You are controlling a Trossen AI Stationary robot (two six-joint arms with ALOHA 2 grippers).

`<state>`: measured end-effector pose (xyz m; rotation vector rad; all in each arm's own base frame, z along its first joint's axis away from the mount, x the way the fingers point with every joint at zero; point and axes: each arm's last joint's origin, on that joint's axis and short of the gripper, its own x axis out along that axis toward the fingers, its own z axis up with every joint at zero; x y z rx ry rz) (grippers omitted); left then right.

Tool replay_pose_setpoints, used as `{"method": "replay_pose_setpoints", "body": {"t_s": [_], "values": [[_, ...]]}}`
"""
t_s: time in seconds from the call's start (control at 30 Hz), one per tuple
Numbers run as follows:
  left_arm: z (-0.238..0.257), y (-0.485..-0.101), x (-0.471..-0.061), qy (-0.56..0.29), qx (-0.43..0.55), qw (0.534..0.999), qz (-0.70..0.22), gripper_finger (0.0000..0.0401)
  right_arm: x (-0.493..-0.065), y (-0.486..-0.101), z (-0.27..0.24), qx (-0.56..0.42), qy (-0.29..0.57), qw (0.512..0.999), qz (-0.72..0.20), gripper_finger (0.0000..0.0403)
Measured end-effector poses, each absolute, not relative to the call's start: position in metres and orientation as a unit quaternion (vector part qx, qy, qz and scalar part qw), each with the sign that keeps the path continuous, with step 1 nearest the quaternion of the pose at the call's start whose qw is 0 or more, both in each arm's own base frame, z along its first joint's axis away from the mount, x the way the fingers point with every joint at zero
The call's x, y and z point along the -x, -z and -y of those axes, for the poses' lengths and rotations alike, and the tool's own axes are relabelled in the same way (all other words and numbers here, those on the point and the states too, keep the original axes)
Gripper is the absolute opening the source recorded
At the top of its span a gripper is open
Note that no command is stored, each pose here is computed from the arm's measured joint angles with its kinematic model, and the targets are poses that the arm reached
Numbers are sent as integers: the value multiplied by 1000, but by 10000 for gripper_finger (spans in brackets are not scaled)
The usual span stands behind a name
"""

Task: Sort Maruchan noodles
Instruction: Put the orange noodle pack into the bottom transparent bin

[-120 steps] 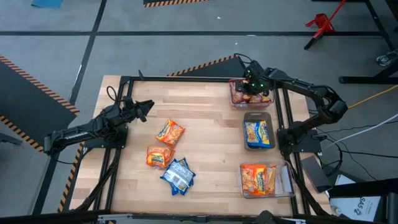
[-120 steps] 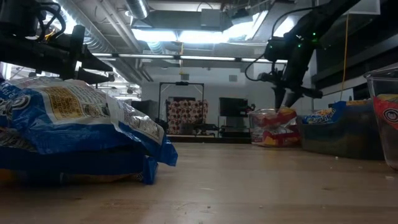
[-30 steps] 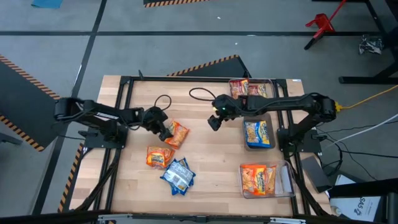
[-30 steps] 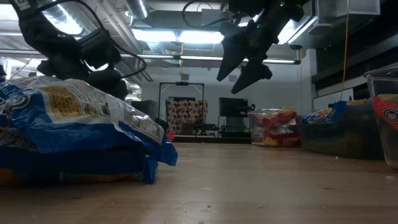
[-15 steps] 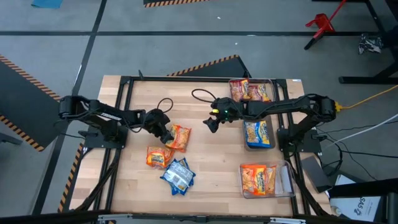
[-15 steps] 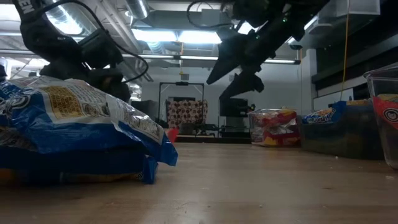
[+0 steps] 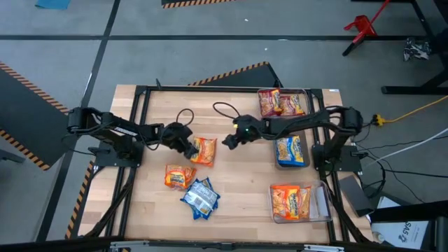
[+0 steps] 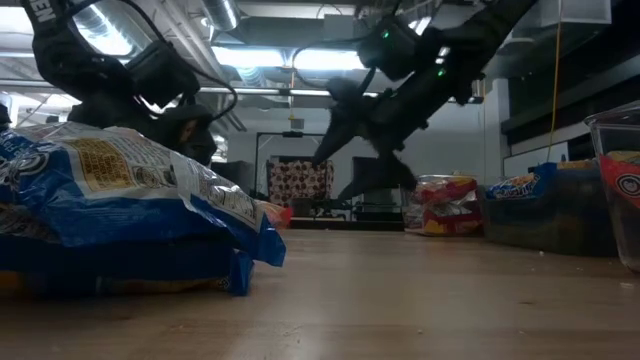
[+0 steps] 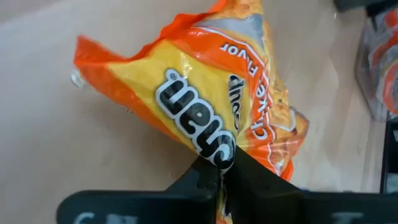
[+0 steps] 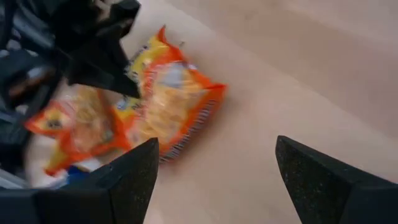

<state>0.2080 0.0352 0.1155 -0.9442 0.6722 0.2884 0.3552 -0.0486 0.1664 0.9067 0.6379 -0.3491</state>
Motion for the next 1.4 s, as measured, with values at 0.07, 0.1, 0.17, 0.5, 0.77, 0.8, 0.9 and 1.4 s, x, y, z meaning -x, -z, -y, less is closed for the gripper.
{"method": "replay_pose_setpoints", "body": {"t_s": [0.07,0.1,0.17,0.5,0.77,0.8,0.9,1.4], "values": [[-36,-117,-209,-141,445,830,-305,5,-363,-156,49,-454,160,828,-287,303],[-36,-117,-209,-145,448,829,-302,5,-365,-152,49,-466,159,823,-284,303],[-37,-117,-210,-152,450,828,-297,4,-369,-144,50,-479,161,818,-275,303],[-40,-127,-216,-153,465,840,-232,2,-376,-139,52,-492,162,821,-241,303],[-41,-138,-222,-131,473,853,-177,2,-376,-140,52,-490,167,822,-237,303],[-41,-139,-223,-127,473,855,-169,2,-376,-140,52,-490,166,823,-236,303],[-41,-142,-224,-116,473,860,-155,2,-377,-141,52,-490,162,825,-230,303],[-41,-156,-228,-74,479,870,-93,1,-377,-149,64,-547,100,800,-226,303]]}}
